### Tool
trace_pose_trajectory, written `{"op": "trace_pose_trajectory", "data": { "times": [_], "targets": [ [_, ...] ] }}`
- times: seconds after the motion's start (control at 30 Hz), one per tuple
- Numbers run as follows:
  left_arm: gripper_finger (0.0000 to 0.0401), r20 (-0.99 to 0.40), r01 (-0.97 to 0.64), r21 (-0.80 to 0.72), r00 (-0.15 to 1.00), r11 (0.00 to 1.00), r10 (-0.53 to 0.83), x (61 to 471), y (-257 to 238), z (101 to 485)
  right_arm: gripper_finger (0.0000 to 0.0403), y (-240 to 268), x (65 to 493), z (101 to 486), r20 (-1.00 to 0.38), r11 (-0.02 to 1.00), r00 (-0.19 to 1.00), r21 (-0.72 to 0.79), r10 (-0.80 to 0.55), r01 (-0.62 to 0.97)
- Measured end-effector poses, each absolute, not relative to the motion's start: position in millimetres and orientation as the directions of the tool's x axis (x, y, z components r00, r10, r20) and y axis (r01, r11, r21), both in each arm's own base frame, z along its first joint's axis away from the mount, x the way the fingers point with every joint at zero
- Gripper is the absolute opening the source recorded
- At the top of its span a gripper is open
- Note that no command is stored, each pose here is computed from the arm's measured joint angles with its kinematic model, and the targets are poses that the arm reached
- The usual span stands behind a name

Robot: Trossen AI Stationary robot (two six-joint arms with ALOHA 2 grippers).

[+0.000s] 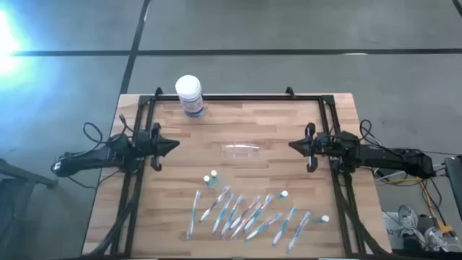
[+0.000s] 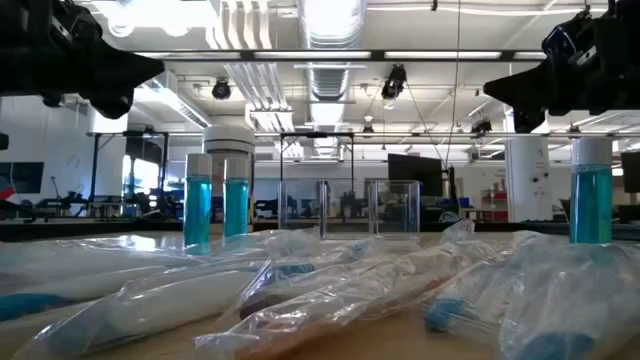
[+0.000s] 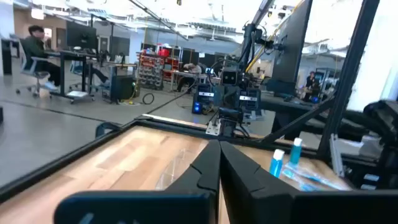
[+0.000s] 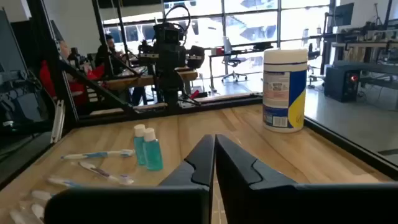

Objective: Pick & Place toothbrushing station

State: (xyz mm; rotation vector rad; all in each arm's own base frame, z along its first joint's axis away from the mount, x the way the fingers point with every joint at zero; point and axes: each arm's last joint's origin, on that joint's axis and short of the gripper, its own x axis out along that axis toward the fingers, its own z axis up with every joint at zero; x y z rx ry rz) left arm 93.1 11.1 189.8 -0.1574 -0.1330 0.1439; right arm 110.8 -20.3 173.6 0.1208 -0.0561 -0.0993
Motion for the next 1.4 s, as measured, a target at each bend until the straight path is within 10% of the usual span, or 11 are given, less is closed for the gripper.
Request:
{"op": "trace_pose_trajectory", "data": {
  "times": [1.03,1.4],
  "targets": [
    [0.0010,0.234,-0.056,-0.025,0.970,0.998,0.060,92,8,202,0.0013,-20,110,177,0.088,0.985,0.991,0.147,-0.102,0.088],
    [0.0003,0.176,-0.075,-0.108,0.980,0.991,0.094,83,8,274,0.0013,-20,110,178,0.096,0.985,0.990,0.146,-0.103,0.088]
  ]
}}
